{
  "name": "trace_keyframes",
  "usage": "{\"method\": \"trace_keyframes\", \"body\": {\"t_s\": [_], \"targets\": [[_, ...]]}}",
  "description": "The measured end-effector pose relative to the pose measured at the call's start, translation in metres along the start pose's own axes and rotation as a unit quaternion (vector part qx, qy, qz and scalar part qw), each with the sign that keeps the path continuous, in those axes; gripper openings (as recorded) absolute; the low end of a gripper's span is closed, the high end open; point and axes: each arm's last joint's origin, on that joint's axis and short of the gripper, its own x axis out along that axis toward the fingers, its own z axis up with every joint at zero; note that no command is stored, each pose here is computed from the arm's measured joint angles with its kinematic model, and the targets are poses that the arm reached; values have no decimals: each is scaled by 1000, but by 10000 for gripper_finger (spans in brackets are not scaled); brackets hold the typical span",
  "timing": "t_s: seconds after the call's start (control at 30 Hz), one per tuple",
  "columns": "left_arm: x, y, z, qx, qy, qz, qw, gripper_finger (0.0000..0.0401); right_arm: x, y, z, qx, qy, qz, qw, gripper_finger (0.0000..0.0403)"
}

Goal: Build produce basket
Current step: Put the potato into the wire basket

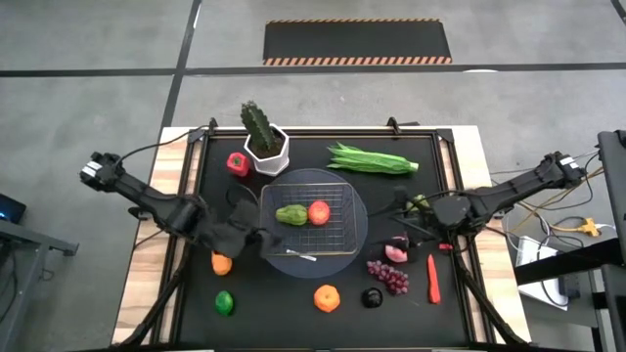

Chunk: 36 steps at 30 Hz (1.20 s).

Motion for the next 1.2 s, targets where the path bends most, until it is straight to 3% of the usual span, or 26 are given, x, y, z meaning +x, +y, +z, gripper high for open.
{"method": "trace_keyframes", "body": {"t_s": [0.07, 0.13, 0.23, 0.33, 0.5, 0.7, 0.87, 1.2], "targets": [[-2, -4, -3, -8, 51, 75, 996, 228, -2, 0, -1, -4, -2, -1, 1000, 329], [-4, -6, -6, -19, 103, 164, 981, 228, -4, -1, -1, -5, -5, -2, 1000, 329], [-1, -2, -16, -41, 159, 310, 936, 228, -5, -1, -2, -5, -6, -3, 1000, 329], [10, 3, -27, -59, 195, 392, 897, 228, -6, 0, -3, -4, -6, -3, 1000, 329], [37, 17, -44, -61, 208, 432, 875, 228, -5, 0, -3, -4, -5, -2, 1000, 329], [46, 38, -51, -91, 176, 484, 852, 228, -5, 1, -5, -3, -2, -2, 1000, 329], [43, 43, -52, -103, 172, 484, 852, 240, -4, 0, -7, -3, 2, -4, 1000, 329], [53, 63, -62, -114, 159, 500, 844, 324, -4, -2, -8, 2, 7, -10, 1000, 329]]}}
